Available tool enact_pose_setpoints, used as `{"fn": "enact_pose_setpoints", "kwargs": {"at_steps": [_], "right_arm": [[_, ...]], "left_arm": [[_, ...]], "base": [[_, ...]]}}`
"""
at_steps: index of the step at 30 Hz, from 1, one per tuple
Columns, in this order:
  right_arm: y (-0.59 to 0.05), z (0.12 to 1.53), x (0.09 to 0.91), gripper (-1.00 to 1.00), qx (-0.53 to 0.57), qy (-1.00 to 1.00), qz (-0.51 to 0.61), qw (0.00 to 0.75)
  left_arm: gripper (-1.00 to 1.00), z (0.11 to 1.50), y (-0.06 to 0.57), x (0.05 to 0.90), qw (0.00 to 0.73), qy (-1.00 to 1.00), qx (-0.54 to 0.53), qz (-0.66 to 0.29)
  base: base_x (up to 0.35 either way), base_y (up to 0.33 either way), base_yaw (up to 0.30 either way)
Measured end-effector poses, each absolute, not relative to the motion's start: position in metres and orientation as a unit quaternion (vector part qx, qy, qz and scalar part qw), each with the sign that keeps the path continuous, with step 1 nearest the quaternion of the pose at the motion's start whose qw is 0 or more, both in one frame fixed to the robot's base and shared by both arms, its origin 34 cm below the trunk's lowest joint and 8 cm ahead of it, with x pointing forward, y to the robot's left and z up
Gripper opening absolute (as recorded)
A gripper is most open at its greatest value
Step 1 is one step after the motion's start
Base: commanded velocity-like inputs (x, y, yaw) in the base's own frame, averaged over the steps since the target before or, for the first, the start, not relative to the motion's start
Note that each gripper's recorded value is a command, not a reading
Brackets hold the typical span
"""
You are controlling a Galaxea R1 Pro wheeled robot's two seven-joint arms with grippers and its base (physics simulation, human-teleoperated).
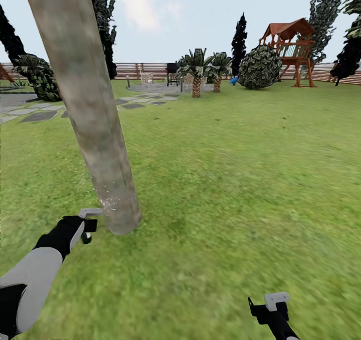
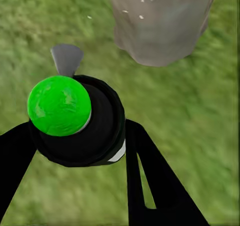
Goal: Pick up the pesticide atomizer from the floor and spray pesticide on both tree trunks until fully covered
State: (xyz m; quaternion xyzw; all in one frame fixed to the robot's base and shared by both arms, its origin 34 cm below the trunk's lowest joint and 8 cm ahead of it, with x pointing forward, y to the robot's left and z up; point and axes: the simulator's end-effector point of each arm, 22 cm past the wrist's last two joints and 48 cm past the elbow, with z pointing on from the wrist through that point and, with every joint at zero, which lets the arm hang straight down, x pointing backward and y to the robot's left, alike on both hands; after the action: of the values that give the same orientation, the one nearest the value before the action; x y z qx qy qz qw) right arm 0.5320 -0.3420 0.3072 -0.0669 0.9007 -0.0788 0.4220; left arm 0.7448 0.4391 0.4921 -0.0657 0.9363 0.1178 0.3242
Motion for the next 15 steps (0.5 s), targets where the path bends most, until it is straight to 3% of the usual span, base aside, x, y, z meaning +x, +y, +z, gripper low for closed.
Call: {"fn": "enact_pose_setpoints", "kwargs": {"at_steps": [4, 6, 8, 11, 15], "right_arm": [[-0.341, 0.307, 0.531, 1.0, -0.067, 0.901, -0.078, 0.421], [-0.341, 0.306, 0.531, 1.0, -0.067, 0.901, -0.078, 0.421], [-0.342, 0.307, 0.531, 1.0, -0.067, 0.901, -0.078, 0.421], [-0.342, 0.307, 0.531, 1.0, -0.067, 0.901, -0.079, 0.421], [-0.342, 0.307, 0.531, 1.0, -0.067, 0.901, -0.079, 0.421]], "left_arm": [[-1.0, 0.493, 0.364, 0.763, 0.32, 0.943, -0.013, 0.088], [-1.0, 0.503, 0.357, 0.769, 0.318, 0.944, -0.006, 0.089], [-1.0, 0.52, 0.367, 0.777, 0.322, 0.942, -0.007, 0.099], [-1.0, 0.535, 0.43, 0.772, 0.322, 0.937, -0.026, 0.129], [-1.0, 0.531, 0.432, 0.766, 0.308, 0.946, 0.0, 0.106]], "base": [[0.0, 0.0, 0.006], [0.0, 0.0, 0.0], [0.0, 0.0, 0.0], [0.0, 0.0, 0.0], [0.0, 0.0, 0.0]]}}
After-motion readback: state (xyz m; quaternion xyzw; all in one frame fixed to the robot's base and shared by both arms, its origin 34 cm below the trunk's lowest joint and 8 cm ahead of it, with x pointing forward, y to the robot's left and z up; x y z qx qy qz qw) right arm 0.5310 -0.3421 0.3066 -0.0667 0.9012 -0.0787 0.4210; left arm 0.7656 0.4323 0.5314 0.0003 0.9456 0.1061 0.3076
